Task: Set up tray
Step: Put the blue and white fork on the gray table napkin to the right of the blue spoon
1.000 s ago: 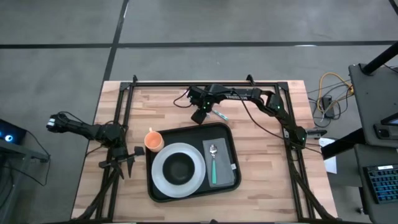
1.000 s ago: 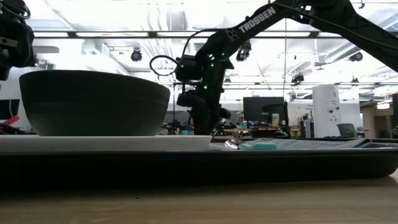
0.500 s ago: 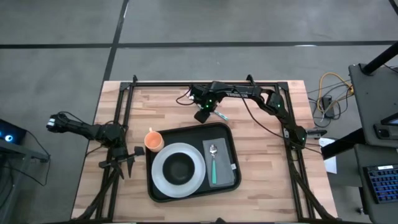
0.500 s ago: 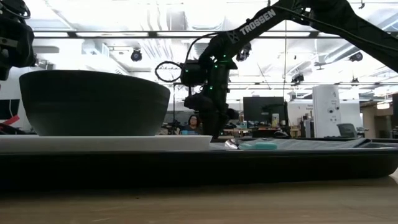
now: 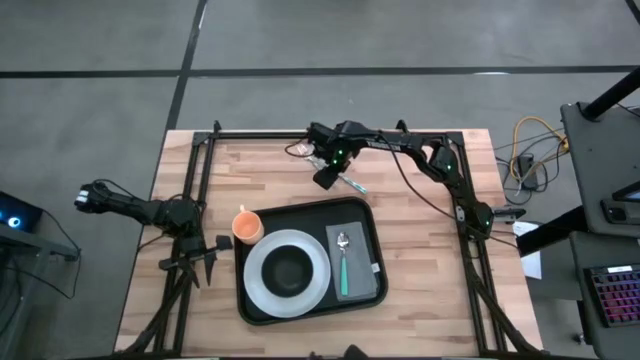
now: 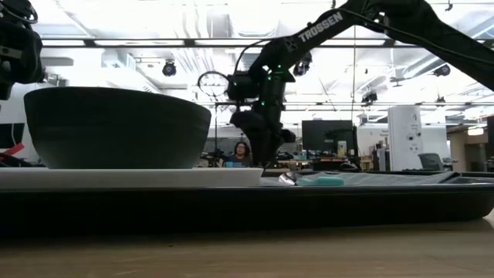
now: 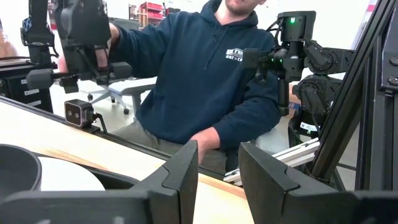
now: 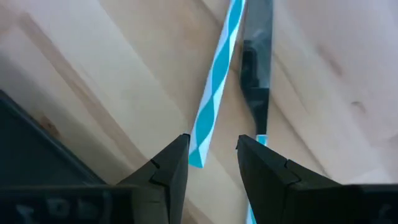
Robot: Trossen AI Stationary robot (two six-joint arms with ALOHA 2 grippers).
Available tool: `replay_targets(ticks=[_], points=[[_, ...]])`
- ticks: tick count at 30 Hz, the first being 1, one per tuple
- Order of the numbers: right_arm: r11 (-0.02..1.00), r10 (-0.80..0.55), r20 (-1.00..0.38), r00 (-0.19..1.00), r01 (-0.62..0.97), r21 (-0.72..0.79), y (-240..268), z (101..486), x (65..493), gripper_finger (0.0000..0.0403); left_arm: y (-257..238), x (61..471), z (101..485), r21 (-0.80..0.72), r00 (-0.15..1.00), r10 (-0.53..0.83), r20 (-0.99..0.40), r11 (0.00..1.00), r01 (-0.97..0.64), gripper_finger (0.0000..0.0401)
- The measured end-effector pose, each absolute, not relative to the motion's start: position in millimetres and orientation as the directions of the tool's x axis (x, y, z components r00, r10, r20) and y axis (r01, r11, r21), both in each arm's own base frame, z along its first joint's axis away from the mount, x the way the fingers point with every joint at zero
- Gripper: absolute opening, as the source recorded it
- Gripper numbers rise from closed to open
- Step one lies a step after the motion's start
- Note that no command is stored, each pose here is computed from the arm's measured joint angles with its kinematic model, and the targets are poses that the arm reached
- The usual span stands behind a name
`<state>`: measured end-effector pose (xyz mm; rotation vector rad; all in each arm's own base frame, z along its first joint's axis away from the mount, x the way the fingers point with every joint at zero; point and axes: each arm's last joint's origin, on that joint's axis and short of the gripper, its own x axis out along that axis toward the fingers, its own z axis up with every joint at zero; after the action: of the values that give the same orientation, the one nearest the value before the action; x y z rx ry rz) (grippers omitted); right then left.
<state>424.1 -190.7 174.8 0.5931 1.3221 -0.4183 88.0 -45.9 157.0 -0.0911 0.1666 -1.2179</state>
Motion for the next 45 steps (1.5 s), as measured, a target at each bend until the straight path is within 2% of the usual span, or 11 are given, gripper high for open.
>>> replay_targets(ticks=[7, 10, 16, 26, 35, 45], points=[[0.785, 0.036, -0.970, 0.241, 0.594, 0.176, -192, 193, 429, 0.0127, -46, 88, 157, -0.159, 0.336, -0.939, -0.079, 0.344, 0.925, 0.0098], [0.783, 0.051, -0.977, 0.205, 0.599, 0.166, -191, 192, 425, 0.0127, -46, 88, 157, -0.159, 0.335, -0.939, -0.079, 0.344, 0.925, 0.0098], [0.798, 0.078, -0.986, 0.147, 0.583, 0.150, -187, 180, 419, 0.0127, -46, 88, 157, -0.159, 0.335, -0.939, -0.079, 0.344, 0.926, 0.0098], [0.802, 0.076, -0.986, 0.150, 0.578, 0.150, -186, 155, 418, 0.0127, -46, 88, 157, -0.159, 0.335, -0.939, -0.079, 0.344, 0.925, 0.0098], [0.814, 0.103, -0.991, 0.084, 0.566, 0.132, -183, 124, 431, 0.0128, -46, 88, 157, -0.159, 0.335, -0.939, -0.079, 0.344, 0.925, 0.0098], [0.836, 0.100, -0.992, 0.081, 0.534, 0.128, -183, 124, 439, 0.0105, -46, 88, 157, -0.159, 0.335, -0.939, -0.079, 0.344, 0.925, 0.0098]])
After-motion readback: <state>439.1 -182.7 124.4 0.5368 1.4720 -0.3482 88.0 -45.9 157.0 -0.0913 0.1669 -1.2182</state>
